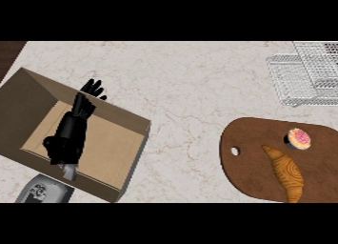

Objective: Pick the cupcake from the cutting board and place it in the tiered basket

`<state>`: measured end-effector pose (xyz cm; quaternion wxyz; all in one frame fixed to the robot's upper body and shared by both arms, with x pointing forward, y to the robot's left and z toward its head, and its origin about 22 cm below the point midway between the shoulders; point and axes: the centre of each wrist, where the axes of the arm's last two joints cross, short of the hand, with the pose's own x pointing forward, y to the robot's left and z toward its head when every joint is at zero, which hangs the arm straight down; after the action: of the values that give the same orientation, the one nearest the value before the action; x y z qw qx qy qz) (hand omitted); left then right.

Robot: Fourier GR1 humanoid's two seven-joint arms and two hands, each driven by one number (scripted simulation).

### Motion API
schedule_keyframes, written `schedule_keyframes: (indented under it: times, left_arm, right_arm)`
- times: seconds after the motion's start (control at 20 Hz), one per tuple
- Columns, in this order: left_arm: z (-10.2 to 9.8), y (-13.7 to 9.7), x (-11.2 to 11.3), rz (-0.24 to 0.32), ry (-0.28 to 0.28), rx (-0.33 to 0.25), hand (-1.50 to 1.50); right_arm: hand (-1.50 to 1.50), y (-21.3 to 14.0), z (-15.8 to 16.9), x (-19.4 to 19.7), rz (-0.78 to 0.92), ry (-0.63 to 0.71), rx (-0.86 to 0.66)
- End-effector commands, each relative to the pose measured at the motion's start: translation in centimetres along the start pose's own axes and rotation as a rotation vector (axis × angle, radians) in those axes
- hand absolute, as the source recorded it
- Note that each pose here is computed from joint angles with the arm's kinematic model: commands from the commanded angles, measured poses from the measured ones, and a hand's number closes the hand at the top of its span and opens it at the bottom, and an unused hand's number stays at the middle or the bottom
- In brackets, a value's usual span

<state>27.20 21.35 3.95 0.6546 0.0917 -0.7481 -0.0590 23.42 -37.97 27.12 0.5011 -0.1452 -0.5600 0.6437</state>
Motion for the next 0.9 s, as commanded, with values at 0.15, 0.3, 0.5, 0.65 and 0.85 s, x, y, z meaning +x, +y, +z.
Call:
schedule_keyframes:
  times: [0.15, 0.3, 0.5, 0.65, 0.85]
  left_arm:
    - [0.0, -1.0, 1.0, 0.03, 0.023, -0.002, 0.0]
    - [0.8, -1.5, -1.0, 0.031, 0.033, 0.006, 0.0]
    - [0.4, -1.3, -0.6, 0.03, 0.033, -0.008, 0.0]
    - [-0.5, -1.5, 0.2, 0.021, 0.026, 0.008, 0.0]
    - [0.6, -2.0, -1.4, 0.039, 0.029, 0.002, 0.0]
  right_arm:
    - [-1.5, 0.5, 0.1, -1.6, 0.084, -0.073, 0.087]
    - [-1.5, 2.5, -0.2, -3.3, 0.119, -0.079, 0.095]
    - [-1.5, 3.8, -1.6, -4.3, 0.205, -0.138, 0.108]
    - [-1.5, 5.7, -2.0, -5.8, 0.278, -0.16, 0.092]
    - [-1.5, 4.8, -2.1, -7.8, 0.284, -0.145, 0.037]
